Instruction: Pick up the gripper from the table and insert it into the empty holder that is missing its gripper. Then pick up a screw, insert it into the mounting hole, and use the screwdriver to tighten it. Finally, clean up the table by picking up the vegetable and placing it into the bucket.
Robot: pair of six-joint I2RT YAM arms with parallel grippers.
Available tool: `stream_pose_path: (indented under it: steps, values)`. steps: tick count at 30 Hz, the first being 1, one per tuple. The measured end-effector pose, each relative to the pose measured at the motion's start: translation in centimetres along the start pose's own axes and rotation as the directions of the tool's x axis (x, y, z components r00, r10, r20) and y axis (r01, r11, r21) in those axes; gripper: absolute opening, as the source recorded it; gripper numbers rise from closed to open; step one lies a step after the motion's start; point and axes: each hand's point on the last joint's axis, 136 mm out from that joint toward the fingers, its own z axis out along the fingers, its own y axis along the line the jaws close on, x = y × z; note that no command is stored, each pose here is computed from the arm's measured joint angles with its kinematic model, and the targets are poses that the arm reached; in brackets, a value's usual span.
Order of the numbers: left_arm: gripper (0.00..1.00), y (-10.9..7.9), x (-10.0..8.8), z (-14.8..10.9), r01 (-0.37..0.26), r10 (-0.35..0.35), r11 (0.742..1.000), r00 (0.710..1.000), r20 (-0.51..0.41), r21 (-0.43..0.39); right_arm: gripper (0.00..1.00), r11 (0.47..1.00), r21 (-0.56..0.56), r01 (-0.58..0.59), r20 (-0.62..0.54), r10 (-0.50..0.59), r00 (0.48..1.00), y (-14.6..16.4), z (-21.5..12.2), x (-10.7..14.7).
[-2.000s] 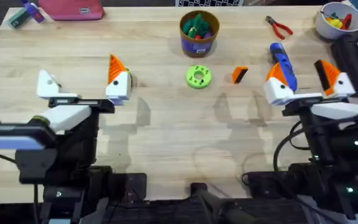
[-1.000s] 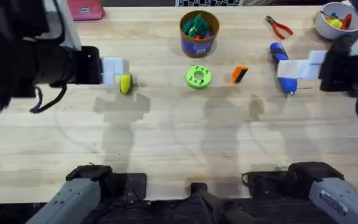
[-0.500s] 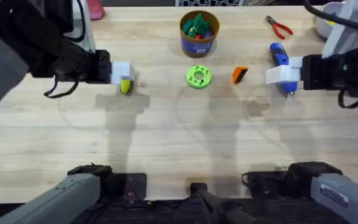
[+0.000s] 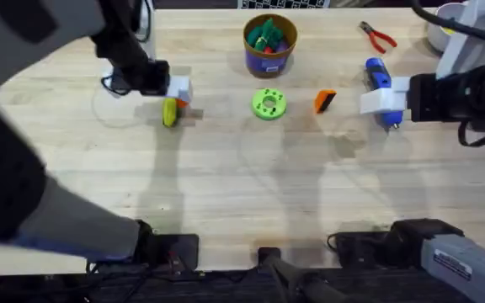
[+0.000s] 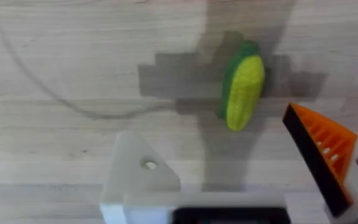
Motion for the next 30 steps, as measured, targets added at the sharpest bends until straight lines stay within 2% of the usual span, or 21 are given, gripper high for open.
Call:
stream_pose_path:
  steps: [3, 6, 9, 11, 14, 15, 17, 30]
  values:
    - [0.996, 0.0, 0.2, 2.4, -0.005, 0.005, 1.000, 0.998, -0.061, 0.000, 0.994, 1.000, 0.000, 0.000, 0.000, 0.000, 1.000, 0.0, 0.0, 0.0]
    - [0.965, -0.1, 0.2, 4.4, -0.011, 0.011, 1.000, 0.995, -0.098, 0.001, 0.994, 1.000, 0.000, 0.000, 0.000, 0.000, 1.000, 0.0, 0.0, 0.0]
    - [0.844, -0.5, -0.3, 4.7, -0.014, 0.016, 1.000, 0.996, -0.083, 0.024, 0.994, 1.000, 0.000, 0.000, 0.000, 0.000, 1.000, 0.0, 0.0, 0.0]
    - [0.597, -0.6, -0.8, 4.7, -0.016, 0.018, 0.999, 0.998, -0.066, 0.030, 0.994, 1.000, 0.000, 0.000, 0.001, 0.000, 1.000, 0.0, 0.0, 0.0]
    - [0.125, -0.7, -0.9, 4.7, -0.017, 0.019, 0.999, 0.998, -0.061, 0.038, 0.994, 1.000, 0.000, 0.000, 0.000, 0.000, 1.000, 0.0, 0.0, 0.0]
    - [0.034, -0.7, -0.9, 4.7, -0.022, 0.024, 0.999, 0.998, -0.060, 0.039, 0.994, 1.000, 0.000, 0.000, 0.000, 0.000, 1.000, 0.0, 0.0, 0.0]
    - [0.008, -0.8, -0.9, 4.7, -0.021, 0.023, 0.999, 0.998, -0.059, 0.041, 0.994, 1.000, 0.000, 0.000, 0.000, 0.000, 1.000, 0.0, 0.0, 0.0]
    - [0.008, -1.0, -0.8, 4.1, -0.019, 0.023, 0.998, 0.997, -0.076, 0.054, 0.994, 1.000, 0.000, 0.000, 0.000, 0.000, 1.000, 0.0, 0.0, 0.0]
